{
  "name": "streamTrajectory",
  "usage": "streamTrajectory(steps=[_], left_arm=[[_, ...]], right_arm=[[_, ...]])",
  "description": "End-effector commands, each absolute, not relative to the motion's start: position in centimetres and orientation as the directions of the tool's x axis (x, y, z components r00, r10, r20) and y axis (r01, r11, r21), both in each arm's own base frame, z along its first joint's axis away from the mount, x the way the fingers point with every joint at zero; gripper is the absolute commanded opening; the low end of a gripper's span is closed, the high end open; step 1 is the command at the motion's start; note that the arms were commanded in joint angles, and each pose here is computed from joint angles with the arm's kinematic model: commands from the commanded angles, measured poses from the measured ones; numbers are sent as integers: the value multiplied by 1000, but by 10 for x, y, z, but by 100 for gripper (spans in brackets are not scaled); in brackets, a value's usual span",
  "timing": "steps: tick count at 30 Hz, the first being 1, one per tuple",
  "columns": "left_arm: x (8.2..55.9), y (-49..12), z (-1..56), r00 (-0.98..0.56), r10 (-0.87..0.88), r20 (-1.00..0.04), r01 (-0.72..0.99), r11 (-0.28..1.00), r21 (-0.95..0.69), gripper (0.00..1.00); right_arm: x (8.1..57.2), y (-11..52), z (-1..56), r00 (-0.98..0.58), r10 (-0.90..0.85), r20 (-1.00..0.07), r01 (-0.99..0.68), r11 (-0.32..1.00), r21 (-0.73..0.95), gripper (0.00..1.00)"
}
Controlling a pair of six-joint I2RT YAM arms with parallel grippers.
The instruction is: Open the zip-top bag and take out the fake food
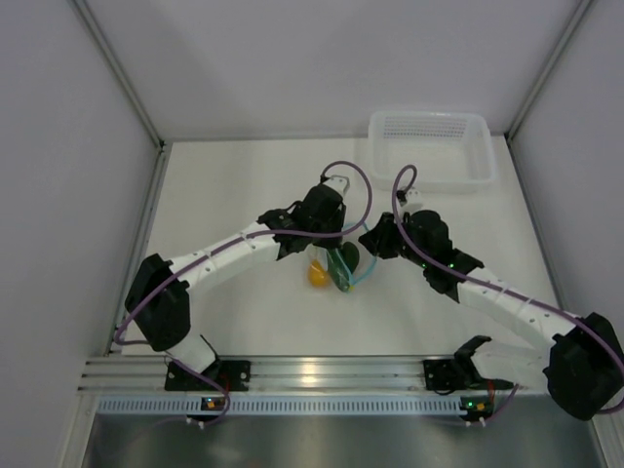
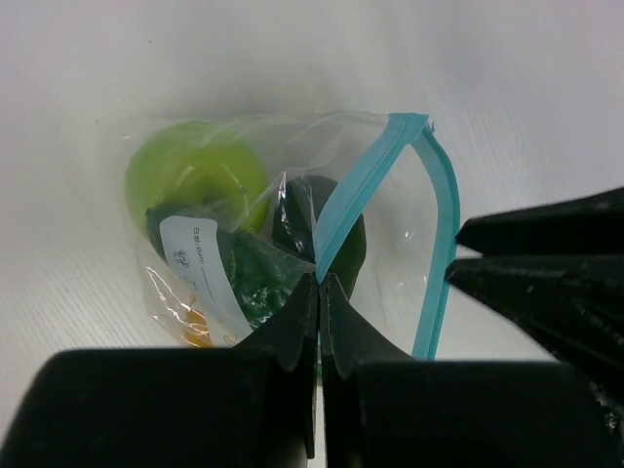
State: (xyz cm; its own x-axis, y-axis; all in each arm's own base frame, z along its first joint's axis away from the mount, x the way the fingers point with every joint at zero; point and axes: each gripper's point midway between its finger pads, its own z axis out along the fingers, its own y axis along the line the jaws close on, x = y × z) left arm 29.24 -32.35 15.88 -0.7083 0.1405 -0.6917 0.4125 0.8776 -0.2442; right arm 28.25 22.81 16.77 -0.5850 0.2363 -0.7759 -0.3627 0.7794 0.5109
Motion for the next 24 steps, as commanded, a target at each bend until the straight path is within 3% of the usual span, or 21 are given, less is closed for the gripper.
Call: streamTrajectory(steps=[1, 14, 24], left_arm=[[296, -329, 188, -690, 74, -720, 403, 866, -296, 0], [291, -333, 170, -731, 50, -681, 373, 864, -337, 0], [292, -325, 141, -748, 28, -664, 317, 893, -319, 0]], right_arm=[[279, 258, 188, -557, 204, -805, -459, 732, 503, 24], [309, 262, 120, -602, 241, -761, -269, 837, 477, 25], [313, 273, 101, -640, 255, -725, -188, 863, 469, 40]])
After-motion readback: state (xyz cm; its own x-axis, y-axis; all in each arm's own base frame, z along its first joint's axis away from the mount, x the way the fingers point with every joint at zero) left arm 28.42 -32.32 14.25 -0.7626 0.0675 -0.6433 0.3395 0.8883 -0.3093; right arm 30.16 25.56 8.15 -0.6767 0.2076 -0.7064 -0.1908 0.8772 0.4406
